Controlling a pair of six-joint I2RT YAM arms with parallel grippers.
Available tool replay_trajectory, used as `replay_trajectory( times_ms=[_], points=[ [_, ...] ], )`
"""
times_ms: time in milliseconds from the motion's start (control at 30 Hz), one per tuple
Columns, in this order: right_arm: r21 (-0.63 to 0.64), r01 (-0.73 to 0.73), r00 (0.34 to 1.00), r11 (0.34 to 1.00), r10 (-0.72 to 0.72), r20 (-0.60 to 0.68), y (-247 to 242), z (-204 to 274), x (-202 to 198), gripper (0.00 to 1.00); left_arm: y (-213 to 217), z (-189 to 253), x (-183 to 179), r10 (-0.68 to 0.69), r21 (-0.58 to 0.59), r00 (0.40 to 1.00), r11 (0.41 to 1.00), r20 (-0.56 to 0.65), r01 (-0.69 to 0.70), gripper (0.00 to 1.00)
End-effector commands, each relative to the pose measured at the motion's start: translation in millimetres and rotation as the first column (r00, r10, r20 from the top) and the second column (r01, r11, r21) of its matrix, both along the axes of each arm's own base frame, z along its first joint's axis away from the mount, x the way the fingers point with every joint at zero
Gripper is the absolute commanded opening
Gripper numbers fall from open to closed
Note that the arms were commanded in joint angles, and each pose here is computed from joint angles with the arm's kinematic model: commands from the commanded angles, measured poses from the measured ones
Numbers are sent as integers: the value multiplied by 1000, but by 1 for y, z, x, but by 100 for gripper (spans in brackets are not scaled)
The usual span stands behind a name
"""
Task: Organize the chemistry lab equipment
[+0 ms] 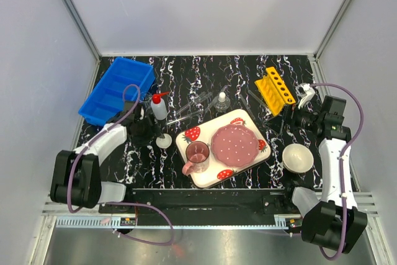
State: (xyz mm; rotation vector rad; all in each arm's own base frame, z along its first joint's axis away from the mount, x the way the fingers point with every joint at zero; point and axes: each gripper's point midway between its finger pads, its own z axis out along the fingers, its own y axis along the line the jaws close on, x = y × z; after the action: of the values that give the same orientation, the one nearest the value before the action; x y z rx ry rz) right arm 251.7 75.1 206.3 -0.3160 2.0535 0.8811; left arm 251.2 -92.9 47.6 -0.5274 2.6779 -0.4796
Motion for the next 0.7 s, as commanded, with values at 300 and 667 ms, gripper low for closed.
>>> replay_trajectory(
  times_ms=[300, 667],
  points=[
    [-12, -30, 989, 999, 31, 145, 4, 11, 1, 100, 6, -36, 15, 37, 126, 999, 991, -20, -34, 38],
    [-40, -7, 987, 999, 13, 162, 1, 12, 1, 100, 18, 40, 29, 44, 156, 985, 985, 164, -70, 0]
  ],
)
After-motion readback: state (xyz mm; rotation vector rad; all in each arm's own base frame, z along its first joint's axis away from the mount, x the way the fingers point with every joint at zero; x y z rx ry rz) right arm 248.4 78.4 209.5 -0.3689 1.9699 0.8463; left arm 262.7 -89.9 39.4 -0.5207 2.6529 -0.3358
